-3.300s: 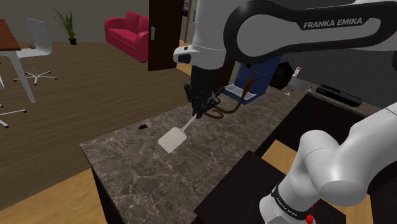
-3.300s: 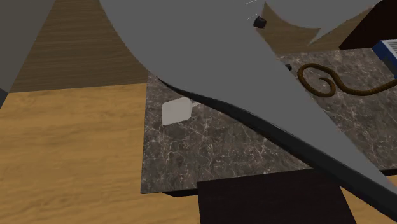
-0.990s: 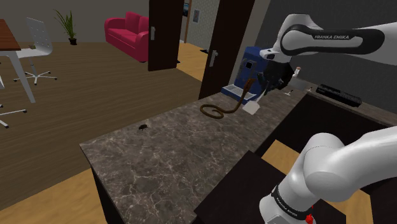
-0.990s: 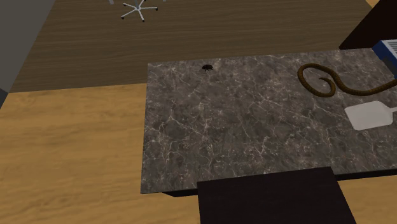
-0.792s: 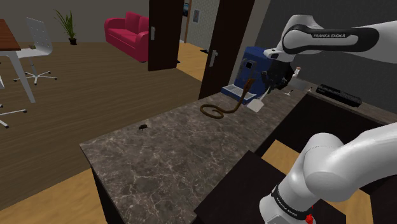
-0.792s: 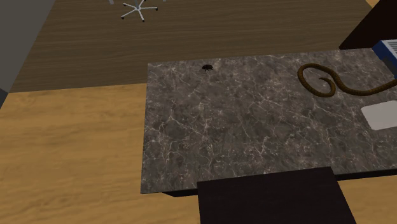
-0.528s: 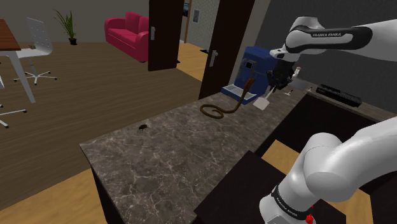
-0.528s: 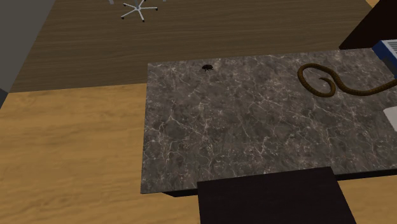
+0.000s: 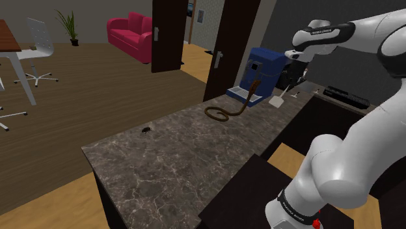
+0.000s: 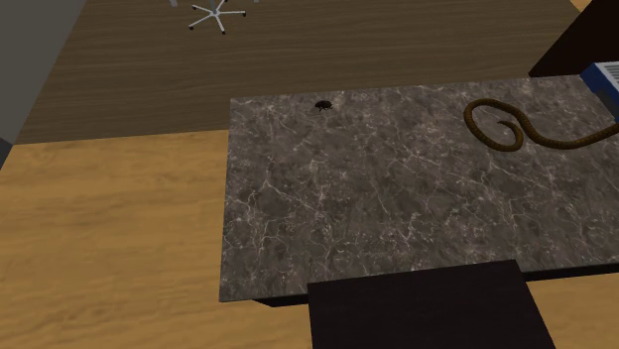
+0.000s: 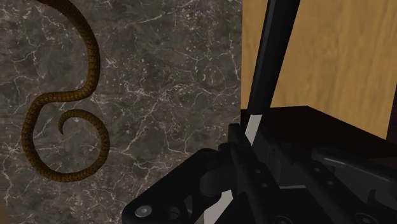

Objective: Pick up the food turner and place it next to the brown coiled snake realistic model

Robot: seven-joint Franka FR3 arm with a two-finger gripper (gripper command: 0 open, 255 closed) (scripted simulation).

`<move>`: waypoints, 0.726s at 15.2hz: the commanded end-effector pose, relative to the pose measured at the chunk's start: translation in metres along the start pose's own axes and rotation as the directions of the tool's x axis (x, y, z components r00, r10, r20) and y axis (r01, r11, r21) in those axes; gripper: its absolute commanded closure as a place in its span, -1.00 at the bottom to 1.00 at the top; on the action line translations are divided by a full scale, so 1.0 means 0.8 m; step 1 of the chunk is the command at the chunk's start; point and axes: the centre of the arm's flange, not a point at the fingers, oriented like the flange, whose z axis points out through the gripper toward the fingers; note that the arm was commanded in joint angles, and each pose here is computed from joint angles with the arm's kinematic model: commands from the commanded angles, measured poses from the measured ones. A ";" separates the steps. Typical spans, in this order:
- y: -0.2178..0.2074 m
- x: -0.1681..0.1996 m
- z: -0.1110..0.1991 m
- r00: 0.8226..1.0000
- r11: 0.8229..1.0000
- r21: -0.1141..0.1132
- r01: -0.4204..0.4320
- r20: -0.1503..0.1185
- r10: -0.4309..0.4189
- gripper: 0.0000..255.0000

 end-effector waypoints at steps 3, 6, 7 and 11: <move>-0.006 -0.062 0.005 1.000 1.000 -0.002 0.003 0.002 -0.003 1.00; -0.011 -0.111 0.008 1.000 1.000 -0.002 0.003 0.002 -0.003 1.00; -0.013 -0.128 0.009 1.000 1.000 -0.002 0.003 0.002 -0.003 1.00; -0.018 -0.181 0.019 1.000 1.000 -0.002 0.003 0.002 -0.003 1.00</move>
